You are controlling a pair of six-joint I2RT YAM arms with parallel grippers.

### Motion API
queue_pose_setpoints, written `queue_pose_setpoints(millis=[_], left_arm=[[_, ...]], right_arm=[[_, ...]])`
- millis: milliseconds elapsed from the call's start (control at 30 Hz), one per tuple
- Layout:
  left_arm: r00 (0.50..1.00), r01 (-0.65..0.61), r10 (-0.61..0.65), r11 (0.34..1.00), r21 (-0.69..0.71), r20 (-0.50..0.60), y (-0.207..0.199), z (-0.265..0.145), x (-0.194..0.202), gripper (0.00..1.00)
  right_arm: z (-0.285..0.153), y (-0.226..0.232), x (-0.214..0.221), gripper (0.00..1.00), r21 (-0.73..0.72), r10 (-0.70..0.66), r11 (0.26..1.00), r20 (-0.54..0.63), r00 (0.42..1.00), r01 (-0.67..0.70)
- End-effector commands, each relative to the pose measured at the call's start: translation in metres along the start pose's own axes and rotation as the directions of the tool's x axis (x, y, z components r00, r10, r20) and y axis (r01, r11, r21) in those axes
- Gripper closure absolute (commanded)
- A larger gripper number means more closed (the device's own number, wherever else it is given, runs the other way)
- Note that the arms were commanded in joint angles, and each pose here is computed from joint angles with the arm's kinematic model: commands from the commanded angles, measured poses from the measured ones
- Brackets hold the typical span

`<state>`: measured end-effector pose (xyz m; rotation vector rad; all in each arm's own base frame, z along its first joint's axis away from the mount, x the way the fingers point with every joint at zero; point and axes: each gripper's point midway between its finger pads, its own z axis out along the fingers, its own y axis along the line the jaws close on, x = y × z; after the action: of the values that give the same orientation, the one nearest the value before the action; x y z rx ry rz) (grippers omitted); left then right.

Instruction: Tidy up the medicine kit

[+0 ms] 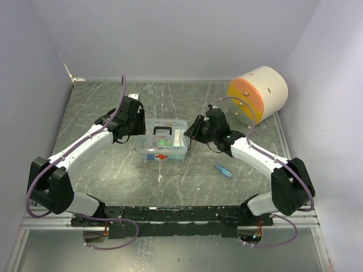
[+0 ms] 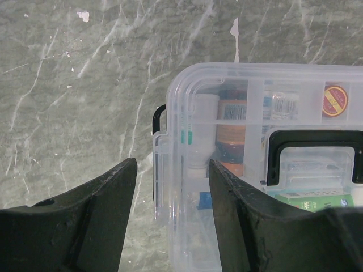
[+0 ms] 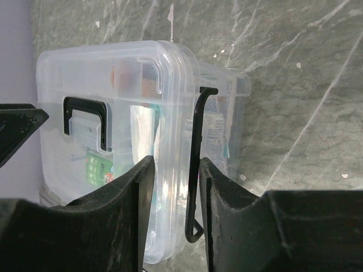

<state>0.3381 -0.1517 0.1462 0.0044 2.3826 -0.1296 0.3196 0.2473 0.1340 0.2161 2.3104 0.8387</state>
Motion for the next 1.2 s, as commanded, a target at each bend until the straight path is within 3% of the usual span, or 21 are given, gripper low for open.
queue_pose_setpoints(millis=[0, 933, 1067, 1167], left_arm=[[0.996, -0.031, 0.029, 0.999, -0.015, -0.09, 0.007, 0.004, 0.028, 0.36], [0.996, -0.017, 0.017, 1.0, 0.006, -0.092, 0.003, 0.003, 0.03, 0.36], [0.995, -0.011, 0.013, 1.0, 0.02, -0.1, 0.001, 0.003, 0.032, 0.37], [0.995, -0.004, 0.008, 0.999, 0.035, -0.104, -0.002, 0.001, 0.032, 0.36]], right_arm=[[-0.001, -0.016, 0.014, 0.65, 0.102, -0.04, 0.994, -0.035, 0.999, 0.044], [-0.004, -0.002, 0.016, 0.78, 0.205, -0.111, 0.972, -0.016, 0.994, 0.112], [-0.007, -0.003, 0.014, 0.76, 0.213, -0.125, 0.969, -0.011, 0.992, 0.124], [-0.018, 0.01, -0.006, 0.66, 0.211, -0.157, 0.967, 0.042, 0.987, 0.145]])
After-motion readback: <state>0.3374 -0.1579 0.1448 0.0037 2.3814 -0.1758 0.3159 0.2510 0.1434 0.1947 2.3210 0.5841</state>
